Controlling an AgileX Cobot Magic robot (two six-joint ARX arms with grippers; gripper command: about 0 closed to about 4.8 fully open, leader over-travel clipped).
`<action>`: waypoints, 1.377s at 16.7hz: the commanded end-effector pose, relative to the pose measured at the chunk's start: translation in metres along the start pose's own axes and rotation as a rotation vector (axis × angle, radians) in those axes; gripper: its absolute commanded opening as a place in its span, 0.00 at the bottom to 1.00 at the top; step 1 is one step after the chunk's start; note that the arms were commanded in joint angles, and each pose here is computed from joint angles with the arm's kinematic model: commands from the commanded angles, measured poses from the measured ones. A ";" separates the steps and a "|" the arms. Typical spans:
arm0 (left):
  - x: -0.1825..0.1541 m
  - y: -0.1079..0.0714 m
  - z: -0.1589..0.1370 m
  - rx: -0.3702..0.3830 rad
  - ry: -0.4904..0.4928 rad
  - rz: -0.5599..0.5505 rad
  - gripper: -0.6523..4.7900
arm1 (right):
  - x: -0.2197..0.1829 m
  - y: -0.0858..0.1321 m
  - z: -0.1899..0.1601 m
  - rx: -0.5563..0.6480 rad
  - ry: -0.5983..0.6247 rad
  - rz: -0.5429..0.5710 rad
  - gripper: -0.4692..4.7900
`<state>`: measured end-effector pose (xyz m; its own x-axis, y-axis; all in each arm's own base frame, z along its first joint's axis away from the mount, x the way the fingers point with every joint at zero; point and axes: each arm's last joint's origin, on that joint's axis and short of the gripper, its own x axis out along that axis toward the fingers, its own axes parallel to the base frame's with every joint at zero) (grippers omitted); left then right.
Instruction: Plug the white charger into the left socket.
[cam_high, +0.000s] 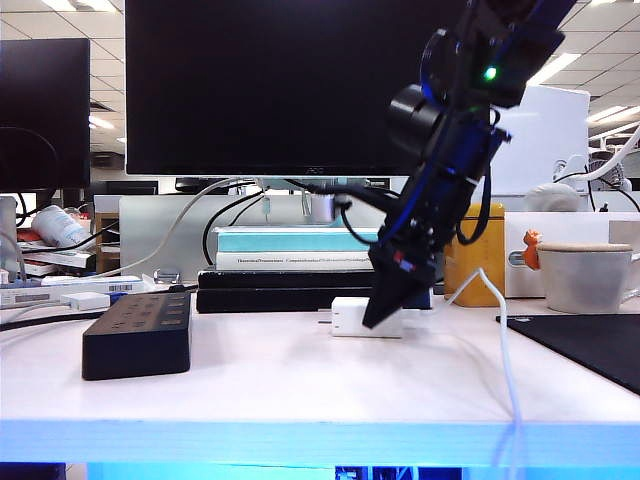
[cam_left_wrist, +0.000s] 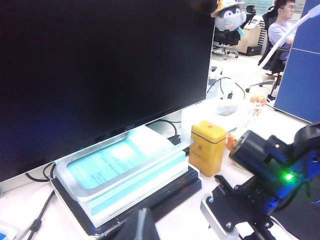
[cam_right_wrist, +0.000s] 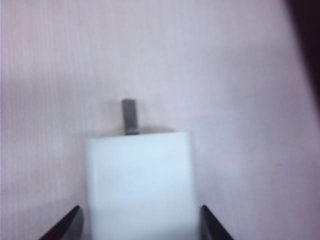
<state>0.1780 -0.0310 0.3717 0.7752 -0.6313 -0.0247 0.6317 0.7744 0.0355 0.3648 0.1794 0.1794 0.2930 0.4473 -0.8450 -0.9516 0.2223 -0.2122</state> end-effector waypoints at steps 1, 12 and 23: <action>-0.001 0.000 0.004 0.015 -0.018 -0.004 0.11 | -0.001 -0.001 0.001 0.001 -0.007 0.000 0.36; -0.001 0.000 0.004 0.061 -0.018 0.001 0.11 | -0.080 -0.011 0.047 0.372 -0.355 -0.228 0.35; -0.001 0.000 0.003 0.200 -0.008 0.028 0.11 | -0.109 -0.012 0.077 0.729 -0.813 0.408 0.35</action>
<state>0.1784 -0.0305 0.3716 0.7889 -0.6140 -0.0257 0.6068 0.7718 0.1901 0.3524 0.1946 0.3052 0.2149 0.9570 -0.1951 -0.8501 0.2816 0.4449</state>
